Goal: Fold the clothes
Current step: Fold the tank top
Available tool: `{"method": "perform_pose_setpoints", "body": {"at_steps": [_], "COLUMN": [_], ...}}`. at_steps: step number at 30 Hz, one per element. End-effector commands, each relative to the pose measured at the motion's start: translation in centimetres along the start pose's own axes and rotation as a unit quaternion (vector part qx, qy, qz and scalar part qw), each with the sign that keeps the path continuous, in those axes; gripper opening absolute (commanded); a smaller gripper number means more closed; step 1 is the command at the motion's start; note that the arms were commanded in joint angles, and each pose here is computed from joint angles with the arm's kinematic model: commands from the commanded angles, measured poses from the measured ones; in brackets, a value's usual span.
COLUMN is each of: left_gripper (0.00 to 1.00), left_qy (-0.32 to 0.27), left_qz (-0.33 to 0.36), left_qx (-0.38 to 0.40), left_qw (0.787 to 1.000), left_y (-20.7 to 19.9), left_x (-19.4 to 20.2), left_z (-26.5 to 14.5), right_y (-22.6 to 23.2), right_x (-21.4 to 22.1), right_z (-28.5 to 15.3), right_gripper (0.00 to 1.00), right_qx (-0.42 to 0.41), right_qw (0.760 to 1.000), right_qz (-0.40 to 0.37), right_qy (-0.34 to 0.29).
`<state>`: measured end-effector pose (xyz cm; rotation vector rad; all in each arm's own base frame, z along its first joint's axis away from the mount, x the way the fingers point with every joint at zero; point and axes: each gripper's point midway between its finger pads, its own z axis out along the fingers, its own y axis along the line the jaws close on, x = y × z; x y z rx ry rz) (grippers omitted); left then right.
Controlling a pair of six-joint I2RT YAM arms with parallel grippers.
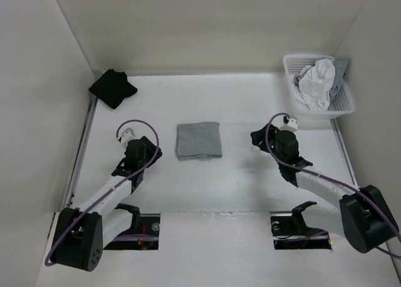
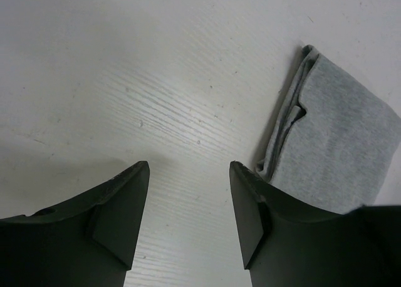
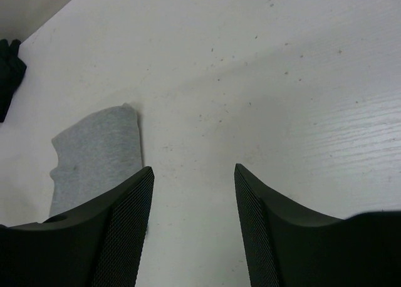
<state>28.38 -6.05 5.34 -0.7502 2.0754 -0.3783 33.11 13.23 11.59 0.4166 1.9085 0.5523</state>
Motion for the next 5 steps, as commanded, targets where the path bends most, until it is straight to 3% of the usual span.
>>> {"method": "perform_pose_setpoints", "body": {"at_steps": [1, 5], "left_gripper": [0.52, 0.54], "left_qy": [-0.023, -0.016], "left_qz": [0.006, 0.010], "left_qx": [0.027, 0.021], "left_qw": [0.999, 1.000], "left_y": [-2.55, -2.29], "left_x": [-1.86, -1.63], "left_z": [0.25, 0.58], "right_y": [1.36, 1.18], "right_x": [-1.03, -1.02], "right_z": [0.40, 0.43], "right_gripper": [0.59, 0.60], "right_qx": [-0.026, -0.024], "right_qw": [0.999, 1.000], "right_qz": [0.007, 0.008], "right_qy": [-0.017, -0.017]}}
